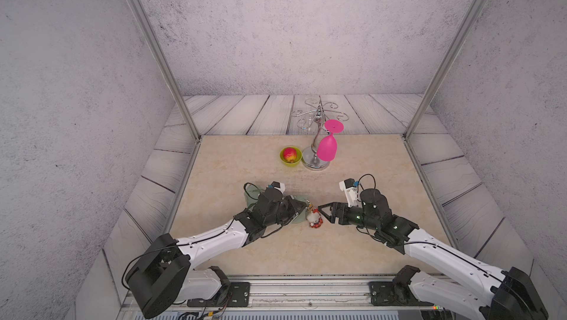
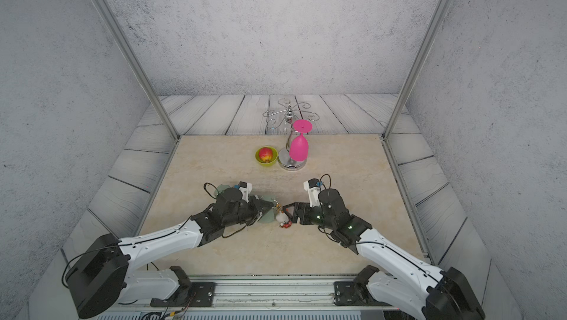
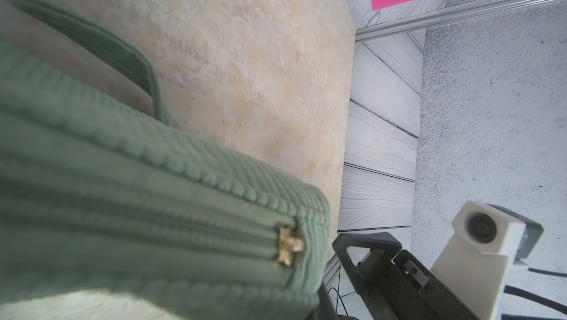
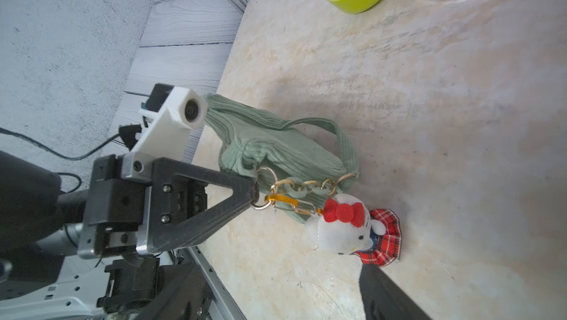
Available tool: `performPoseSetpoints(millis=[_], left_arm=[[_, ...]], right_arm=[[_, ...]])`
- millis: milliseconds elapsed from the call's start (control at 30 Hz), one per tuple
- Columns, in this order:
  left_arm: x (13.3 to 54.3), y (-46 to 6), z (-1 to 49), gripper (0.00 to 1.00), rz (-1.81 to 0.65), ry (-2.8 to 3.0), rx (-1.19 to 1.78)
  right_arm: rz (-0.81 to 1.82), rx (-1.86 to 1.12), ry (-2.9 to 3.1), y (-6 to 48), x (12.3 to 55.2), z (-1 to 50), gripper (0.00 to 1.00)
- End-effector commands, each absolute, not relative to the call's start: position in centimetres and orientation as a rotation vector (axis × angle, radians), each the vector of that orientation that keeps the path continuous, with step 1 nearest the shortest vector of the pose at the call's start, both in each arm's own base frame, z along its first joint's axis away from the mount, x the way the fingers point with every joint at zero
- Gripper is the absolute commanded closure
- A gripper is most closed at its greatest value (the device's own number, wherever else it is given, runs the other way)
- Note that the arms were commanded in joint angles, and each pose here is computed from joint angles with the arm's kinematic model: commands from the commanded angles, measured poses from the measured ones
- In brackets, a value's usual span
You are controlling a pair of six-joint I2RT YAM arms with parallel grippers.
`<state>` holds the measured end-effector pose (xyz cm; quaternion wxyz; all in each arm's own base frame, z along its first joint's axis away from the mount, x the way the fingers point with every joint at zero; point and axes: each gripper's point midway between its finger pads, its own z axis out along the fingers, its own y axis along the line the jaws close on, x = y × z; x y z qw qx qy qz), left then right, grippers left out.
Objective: Remove the decoration from the bag
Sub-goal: Remove the decoration item from the bag.
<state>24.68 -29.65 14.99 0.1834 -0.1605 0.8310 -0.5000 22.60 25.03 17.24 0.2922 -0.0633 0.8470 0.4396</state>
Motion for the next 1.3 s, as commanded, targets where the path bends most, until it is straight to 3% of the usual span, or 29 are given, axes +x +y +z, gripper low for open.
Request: performPoseSetpoints(millis=[0,700,900,1267], left_arm=[[24.9,-29.4,16.6,1.00,-1.482,2.279,-0.432],[24.5,-28.7,18.4,1.00,-1.539,2.281,-0.201],[24.4,-28.5,18.7,1.00,-1.551,2.275,-0.190],[24.7,-28.4,19.1,1.00,-1.588,2.261,-0.247]], right_arm=[[1.279,-0.192,2.180,26.3,23.0,20.2,0.16],[1.431,-0.294,2.206,29.1,23.3,20.5,0.23],[1.436,-0.316,2.214,29.6,23.6,20.2,0.29],[1.441,-0.318,2.222,29.8,23.9,19.7,0.30]])
